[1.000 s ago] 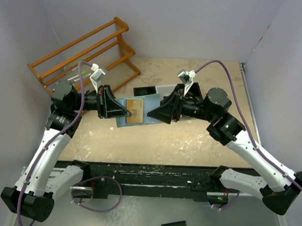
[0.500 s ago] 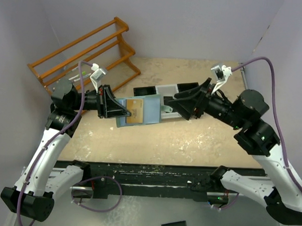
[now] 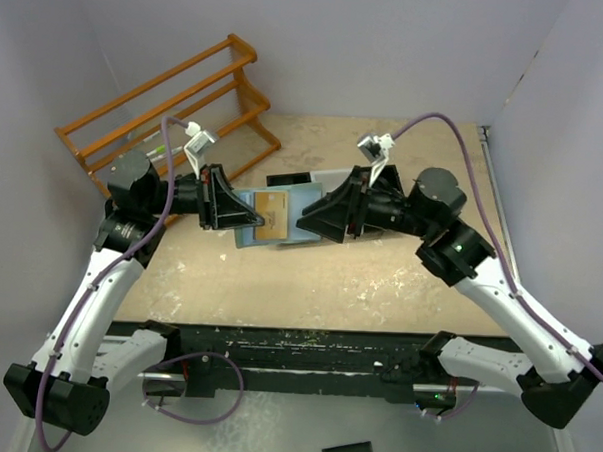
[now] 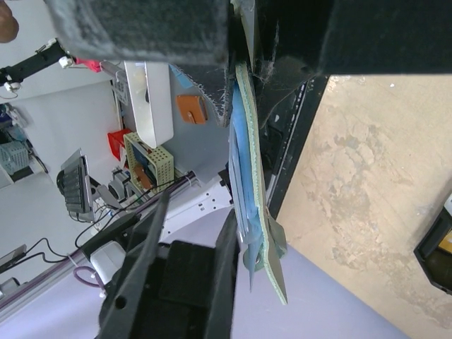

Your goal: Take the credit cards out of the card holder

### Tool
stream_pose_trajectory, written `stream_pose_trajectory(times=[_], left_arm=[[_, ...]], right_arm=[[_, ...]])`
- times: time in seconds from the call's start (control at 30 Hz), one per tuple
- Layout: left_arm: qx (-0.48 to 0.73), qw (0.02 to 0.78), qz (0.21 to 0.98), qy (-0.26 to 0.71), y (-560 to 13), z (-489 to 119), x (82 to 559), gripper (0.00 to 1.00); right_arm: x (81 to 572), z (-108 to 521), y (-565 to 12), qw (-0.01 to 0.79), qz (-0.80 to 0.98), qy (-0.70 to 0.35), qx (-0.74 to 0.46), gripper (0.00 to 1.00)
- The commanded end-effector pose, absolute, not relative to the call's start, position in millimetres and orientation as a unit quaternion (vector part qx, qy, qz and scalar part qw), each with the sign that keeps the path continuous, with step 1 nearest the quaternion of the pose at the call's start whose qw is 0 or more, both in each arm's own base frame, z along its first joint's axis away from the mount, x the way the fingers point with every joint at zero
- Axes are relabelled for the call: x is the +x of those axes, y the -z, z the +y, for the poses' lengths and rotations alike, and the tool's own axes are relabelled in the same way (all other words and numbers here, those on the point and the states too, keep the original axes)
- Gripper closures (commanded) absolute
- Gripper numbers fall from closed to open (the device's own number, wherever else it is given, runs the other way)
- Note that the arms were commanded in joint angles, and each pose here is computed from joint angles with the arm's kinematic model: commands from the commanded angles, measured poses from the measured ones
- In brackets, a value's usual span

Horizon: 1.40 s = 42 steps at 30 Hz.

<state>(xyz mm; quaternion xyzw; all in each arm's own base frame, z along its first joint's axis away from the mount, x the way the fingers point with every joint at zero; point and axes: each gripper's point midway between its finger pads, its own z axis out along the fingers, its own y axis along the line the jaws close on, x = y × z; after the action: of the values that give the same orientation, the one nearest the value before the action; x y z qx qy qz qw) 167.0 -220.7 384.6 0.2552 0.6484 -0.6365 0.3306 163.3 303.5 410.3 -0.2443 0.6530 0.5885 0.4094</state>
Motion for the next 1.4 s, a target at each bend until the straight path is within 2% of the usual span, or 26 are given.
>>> stream_pose_trajectory(times=[0.0,0.43,0.7,0.93,1.1,1.37], left_arm=[[0.287,0.37,0.623,0.627,-407.3,-220.5,164.2,1.0],[0.288,0.361,0.619,0.634,-407.9,-221.0,163.1,1.0],[0.295,0.36,0.616,0.636,-409.6,-220.1,157.2,1.0],[0.294,0.357,0.617,0.637,-408.6,-220.2,157.4,0.93],[0.292,0.352,0.619,0.639,-407.8,-220.4,157.3,0.86],[0.295,0.339,0.609,0.653,-415.4,-219.9,149.5,0.82]], right_arm=[[156.8,317.4,-420.4,0.392,0.612,-0.638,-0.252,0.49],[153.6,337.7,-407.2,0.365,0.592,-0.677,-0.243,0.57],[157.4,343.8,-414.4,0.362,0.58,-0.689,-0.24,0.78],[162.9,348.0,-411.5,0.356,0.584,-0.693,-0.229,0.87],[153.6,345.1,-404.4,0.338,0.587,-0.697,-0.237,1.0],[150.9,339.3,-387.6,0.334,0.593,-0.696,-0.229,1.0]])
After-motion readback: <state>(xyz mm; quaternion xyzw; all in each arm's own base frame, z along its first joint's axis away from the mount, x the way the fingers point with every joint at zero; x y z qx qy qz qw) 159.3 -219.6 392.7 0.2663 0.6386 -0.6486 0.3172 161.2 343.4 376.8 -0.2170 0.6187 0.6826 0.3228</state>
